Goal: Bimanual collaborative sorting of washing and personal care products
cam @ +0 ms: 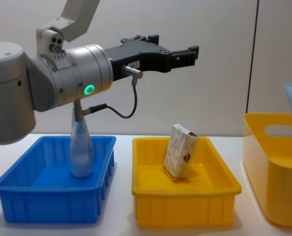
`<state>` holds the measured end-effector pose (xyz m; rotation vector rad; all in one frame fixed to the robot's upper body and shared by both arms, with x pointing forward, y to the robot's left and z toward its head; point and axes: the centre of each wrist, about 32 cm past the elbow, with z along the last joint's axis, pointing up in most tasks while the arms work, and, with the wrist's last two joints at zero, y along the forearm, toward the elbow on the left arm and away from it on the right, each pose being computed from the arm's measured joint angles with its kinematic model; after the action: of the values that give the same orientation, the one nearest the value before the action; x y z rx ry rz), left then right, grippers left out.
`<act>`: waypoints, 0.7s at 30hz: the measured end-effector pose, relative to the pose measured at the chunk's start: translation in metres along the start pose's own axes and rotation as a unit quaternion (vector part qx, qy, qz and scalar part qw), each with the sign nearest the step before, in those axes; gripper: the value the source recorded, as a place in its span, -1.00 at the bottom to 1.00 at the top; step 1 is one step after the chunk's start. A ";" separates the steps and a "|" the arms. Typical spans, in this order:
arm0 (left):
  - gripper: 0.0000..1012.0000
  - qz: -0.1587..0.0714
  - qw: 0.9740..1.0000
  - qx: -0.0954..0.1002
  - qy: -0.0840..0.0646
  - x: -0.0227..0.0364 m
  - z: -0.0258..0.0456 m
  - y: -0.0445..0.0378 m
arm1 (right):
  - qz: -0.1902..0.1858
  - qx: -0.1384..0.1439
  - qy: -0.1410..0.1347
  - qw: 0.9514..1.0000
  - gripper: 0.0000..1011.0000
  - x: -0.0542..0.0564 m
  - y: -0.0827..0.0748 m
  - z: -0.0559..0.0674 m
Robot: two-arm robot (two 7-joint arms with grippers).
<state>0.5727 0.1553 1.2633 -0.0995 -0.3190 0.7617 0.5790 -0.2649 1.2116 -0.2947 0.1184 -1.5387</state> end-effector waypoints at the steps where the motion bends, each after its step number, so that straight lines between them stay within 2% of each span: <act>1: 0.98 0.000 1.000 0.000 0.000 0.0000 0.0000 0.0000 | 0.000 0.000 -0.001 1.000 0.15 0.001 0.000 0.000; 3: 0.98 0.000 1.000 0.000 0.000 0.0000 0.0000 0.0000 | 0.000 0.000 -0.002 1.000 0.32 0.001 -0.001 0.000; 6: 0.98 0.000 1.000 0.000 0.000 0.0000 0.0000 0.0000 | 0.001 0.002 -0.006 1.000 0.43 0.002 -0.003 0.001; 7: 0.98 0.000 1.000 0.000 0.000 0.0000 0.0000 0.0000 | 0.001 0.003 -0.007 1.000 0.57 0.003 -0.004 0.001; 9: 0.98 0.000 1.000 0.000 0.000 0.0000 0.0000 0.0000 | 0.002 0.006 -0.009 1.000 0.71 0.003 -0.005 0.001; 12: 0.98 0.000 1.000 0.000 0.000 0.0000 0.0000 0.0000 | 0.005 0.011 -0.012 1.000 0.80 0.004 -0.008 0.002; 14: 0.98 0.000 1.000 0.000 0.000 0.0000 0.0000 0.0000 | 0.007 0.014 -0.014 1.000 0.96 0.004 -0.009 0.003; 21: 0.98 0.000 1.000 0.000 0.000 0.0000 0.0000 0.0000 | 0.017 0.034 -0.019 0.999 0.99 0.007 -0.016 0.005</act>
<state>0.5727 0.1553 1.2633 -0.0995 -0.3190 0.7618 0.5647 -0.2714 1.2216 -0.2658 0.0408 -1.4989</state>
